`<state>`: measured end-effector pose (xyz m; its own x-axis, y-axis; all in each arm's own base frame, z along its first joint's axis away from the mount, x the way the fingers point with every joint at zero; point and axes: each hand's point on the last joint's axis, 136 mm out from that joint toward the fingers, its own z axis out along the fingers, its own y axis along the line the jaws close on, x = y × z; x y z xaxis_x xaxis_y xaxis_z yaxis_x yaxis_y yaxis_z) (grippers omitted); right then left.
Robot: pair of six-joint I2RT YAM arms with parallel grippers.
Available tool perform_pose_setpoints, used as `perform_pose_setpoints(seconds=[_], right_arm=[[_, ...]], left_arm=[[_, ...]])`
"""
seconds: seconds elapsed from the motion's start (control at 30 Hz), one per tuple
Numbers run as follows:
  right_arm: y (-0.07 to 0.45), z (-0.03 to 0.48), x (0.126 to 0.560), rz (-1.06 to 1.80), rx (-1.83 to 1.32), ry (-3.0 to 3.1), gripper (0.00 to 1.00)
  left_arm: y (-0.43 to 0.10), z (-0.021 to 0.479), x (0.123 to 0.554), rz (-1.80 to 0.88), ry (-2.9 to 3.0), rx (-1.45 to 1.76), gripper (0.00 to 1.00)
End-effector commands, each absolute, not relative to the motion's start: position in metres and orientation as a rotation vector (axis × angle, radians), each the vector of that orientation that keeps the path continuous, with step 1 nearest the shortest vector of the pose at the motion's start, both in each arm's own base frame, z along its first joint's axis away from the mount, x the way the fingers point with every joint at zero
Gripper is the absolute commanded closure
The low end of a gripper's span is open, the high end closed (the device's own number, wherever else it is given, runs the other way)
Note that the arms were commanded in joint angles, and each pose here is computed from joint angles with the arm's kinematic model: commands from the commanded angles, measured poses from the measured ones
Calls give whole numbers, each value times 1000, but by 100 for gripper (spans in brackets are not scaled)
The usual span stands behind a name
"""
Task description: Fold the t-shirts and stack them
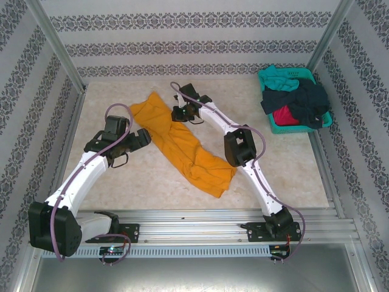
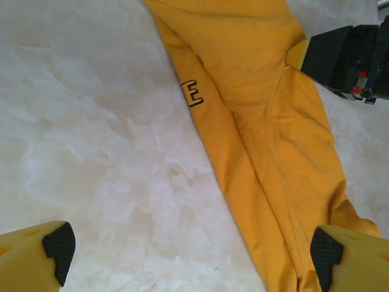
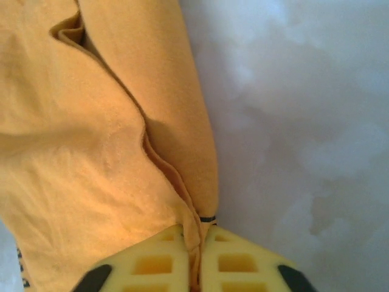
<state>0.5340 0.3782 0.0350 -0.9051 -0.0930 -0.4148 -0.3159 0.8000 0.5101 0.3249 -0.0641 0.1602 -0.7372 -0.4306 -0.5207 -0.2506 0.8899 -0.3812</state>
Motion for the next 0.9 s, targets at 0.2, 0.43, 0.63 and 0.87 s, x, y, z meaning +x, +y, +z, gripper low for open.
perform_pose_setpoints(seconds=[0.2, 0.43, 0.63, 0.87], right_arm=[[321, 75, 597, 816, -7, 2488, 100], [244, 85, 633, 655, 167, 2441, 100], [202, 94, 643, 596, 281, 2415, 97], [186, 129, 639, 578, 271, 2383, 65]], left_arm=[[-85, 167, 354, -445, 2374, -287, 0], [-108, 170, 365, -483, 2361, -184, 0], [-127, 167, 371, -490, 2360, -91, 0], [-160, 157, 383, -537, 2391, 26, 0]])
